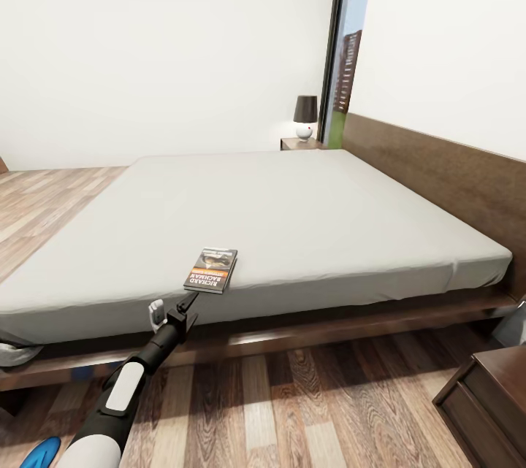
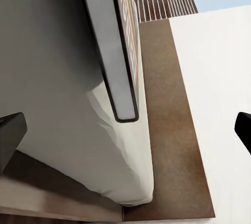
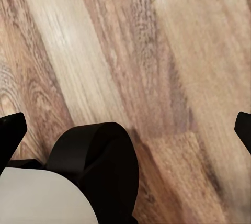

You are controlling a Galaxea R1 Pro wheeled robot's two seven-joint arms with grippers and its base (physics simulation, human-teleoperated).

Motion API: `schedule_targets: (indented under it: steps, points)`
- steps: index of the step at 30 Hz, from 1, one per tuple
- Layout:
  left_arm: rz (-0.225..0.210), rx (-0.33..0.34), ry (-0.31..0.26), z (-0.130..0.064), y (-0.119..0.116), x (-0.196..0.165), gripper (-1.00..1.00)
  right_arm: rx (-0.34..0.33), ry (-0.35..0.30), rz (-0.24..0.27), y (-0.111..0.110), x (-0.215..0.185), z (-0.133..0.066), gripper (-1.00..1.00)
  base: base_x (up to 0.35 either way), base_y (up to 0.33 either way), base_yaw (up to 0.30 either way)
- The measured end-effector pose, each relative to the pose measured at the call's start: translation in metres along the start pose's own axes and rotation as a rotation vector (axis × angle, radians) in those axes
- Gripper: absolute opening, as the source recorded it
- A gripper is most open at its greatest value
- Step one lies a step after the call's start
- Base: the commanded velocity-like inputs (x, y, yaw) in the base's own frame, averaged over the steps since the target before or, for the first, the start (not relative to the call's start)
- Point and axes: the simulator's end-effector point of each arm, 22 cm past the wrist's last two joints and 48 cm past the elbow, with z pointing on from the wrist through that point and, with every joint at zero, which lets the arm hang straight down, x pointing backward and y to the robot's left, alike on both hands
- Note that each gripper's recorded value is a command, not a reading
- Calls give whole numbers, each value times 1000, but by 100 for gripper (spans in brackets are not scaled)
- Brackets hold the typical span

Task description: In the bedroom, move the book from the bed onto either nightstand, and place the two sandals side by side next to the bed.

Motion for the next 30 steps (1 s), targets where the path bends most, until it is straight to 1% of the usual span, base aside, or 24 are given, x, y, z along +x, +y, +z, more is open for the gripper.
schedule_targets:
  steps: [11,17,30]
  points:
    - [-11,10,4,4,-4,8,100,0,1,-1,0,0,0,100,0,0,0]
    - [-17,24,6,8,-10,14,100,0,1,-1,0,0,0,100,0,0,0]
    - [-12,54,4,13,-25,17,100,0,0,-1,0,0,0,100,0,0,0]
